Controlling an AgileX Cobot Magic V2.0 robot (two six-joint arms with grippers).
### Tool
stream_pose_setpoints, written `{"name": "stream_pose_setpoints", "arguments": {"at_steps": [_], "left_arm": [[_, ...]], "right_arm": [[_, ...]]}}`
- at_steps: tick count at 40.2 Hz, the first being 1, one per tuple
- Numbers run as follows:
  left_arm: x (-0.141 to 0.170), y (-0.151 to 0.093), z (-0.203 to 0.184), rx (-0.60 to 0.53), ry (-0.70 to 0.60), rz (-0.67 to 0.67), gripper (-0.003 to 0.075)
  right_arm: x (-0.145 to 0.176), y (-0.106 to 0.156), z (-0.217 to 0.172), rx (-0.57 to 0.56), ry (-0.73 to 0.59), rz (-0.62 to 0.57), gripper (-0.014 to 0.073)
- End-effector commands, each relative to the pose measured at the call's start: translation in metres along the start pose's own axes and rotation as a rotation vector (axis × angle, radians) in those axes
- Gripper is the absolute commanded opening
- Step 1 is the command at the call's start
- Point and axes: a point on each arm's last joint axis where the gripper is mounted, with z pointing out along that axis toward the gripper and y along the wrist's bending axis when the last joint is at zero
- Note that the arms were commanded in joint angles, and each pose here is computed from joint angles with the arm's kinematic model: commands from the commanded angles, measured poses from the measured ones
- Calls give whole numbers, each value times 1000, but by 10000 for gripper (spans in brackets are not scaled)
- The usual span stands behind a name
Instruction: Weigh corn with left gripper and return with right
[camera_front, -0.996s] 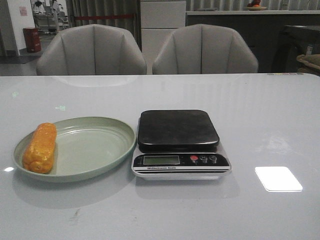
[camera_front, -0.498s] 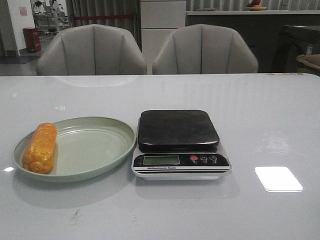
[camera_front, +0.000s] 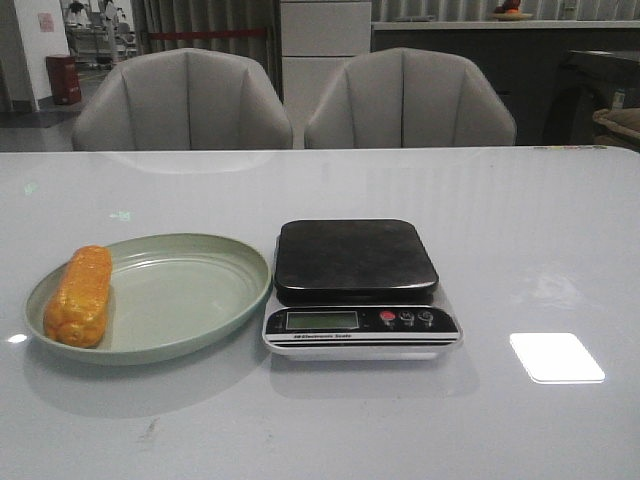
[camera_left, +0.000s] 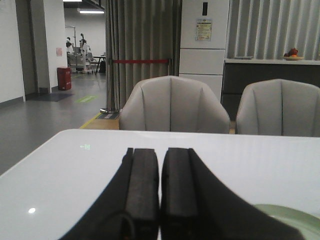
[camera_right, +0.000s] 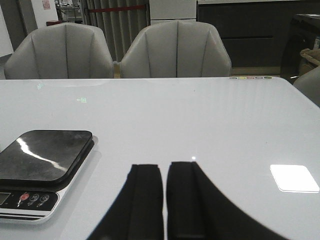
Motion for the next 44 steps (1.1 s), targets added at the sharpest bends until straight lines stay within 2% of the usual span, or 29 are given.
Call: {"name": "stream_pose_setpoints", "arguments": {"at_steps": [1, 3, 10, 14, 24, 27, 30, 37, 39, 44], "left_arm": [[-40, -2, -1, 9, -134, -7, 114], [-55, -3, 1, 7, -103, -7, 114], [-85, -6, 18, -1, 124, -39, 114], [-84, -7, 29, 4, 237, -84, 114], [-72, -12, 39, 59, 309, -86, 115], [-69, -14, 43, 83, 342, -85, 139], [-64, -17, 49, 110, 385, -82, 220], [-53, -26, 66, 163, 504, -73, 542], [-51, -28, 73, 166, 534, -83, 600], [-47, -34, 93, 160, 629, -137, 633]], "right_arm": [[-7, 1, -2, -11, -92, -14, 198], [-7, 1, -2, -11, -92, -14, 198], [-7, 1, -2, -11, -92, -14, 198], [-7, 1, -2, -11, -92, -14, 198], [-7, 1, -2, -10, -92, -14, 198], [-7, 1, -2, -10, -92, -14, 198], [-7, 1, -2, -10, -92, -14, 198], [-7, 1, -2, -10, -92, -14, 198], [-7, 1, -2, -10, -92, -14, 198], [-7, 1, -2, -10, -92, -14, 198]]}}
